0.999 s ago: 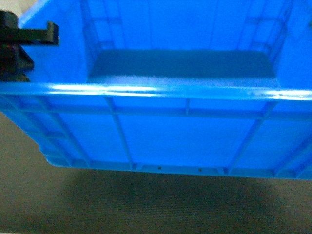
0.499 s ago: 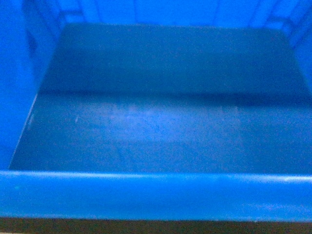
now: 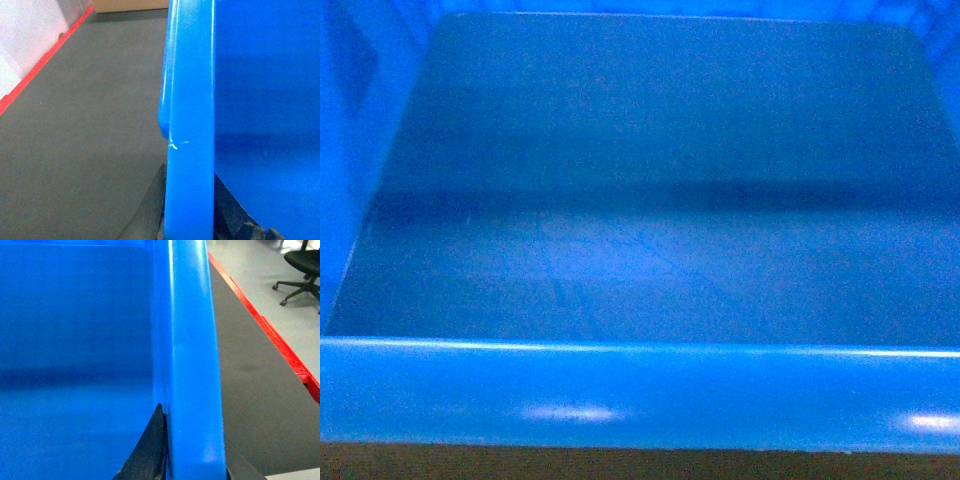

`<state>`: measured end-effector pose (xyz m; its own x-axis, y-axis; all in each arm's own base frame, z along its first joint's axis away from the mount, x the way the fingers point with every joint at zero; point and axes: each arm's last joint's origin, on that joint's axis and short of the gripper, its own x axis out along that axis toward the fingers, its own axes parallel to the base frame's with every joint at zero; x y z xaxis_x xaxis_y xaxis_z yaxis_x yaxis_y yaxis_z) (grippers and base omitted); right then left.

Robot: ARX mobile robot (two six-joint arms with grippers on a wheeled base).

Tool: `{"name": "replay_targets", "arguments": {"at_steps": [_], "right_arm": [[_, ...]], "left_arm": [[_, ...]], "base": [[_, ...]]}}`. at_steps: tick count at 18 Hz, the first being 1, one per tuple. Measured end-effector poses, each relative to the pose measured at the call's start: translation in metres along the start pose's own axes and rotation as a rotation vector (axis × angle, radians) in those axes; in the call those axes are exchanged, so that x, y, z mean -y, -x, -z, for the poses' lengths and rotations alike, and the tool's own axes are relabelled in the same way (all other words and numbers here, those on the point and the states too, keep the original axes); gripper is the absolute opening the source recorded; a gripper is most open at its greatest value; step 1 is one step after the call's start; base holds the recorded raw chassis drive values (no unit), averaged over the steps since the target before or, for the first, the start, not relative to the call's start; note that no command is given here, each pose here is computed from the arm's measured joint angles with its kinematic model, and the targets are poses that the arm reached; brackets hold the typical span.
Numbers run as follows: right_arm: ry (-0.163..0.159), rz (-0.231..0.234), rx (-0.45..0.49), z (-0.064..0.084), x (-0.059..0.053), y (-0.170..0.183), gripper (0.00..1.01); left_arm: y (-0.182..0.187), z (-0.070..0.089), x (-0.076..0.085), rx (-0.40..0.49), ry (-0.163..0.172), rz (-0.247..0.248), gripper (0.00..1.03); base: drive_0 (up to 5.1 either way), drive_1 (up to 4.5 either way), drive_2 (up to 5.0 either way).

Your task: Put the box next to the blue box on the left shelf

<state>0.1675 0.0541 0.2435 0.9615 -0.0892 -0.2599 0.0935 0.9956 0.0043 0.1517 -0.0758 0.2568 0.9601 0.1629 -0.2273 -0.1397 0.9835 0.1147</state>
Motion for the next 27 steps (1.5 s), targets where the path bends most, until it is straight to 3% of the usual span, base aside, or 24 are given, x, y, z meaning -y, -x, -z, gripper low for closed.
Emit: {"name": "replay_targets", "arguments": {"at_steps": [14, 27], "right_arm": [[0.000, 0.003, 0.001, -0.0001, 0.0002, 0.0002, 0.11], [0.001, 0.003, 0.000, 0.0000, 0.0002, 0.0002, 0.11]], "left_arm": [[-0.0001, 0.0000, 0.0002, 0.001, 0.001, 0.002, 0.12], [-0.0001, -0.0003, 0.0002, 0.002, 0.002, 0.001, 0.12]], "base": [[0.0, 0.00, 0.0], [-1.6, -1.60, -1.6]]}}
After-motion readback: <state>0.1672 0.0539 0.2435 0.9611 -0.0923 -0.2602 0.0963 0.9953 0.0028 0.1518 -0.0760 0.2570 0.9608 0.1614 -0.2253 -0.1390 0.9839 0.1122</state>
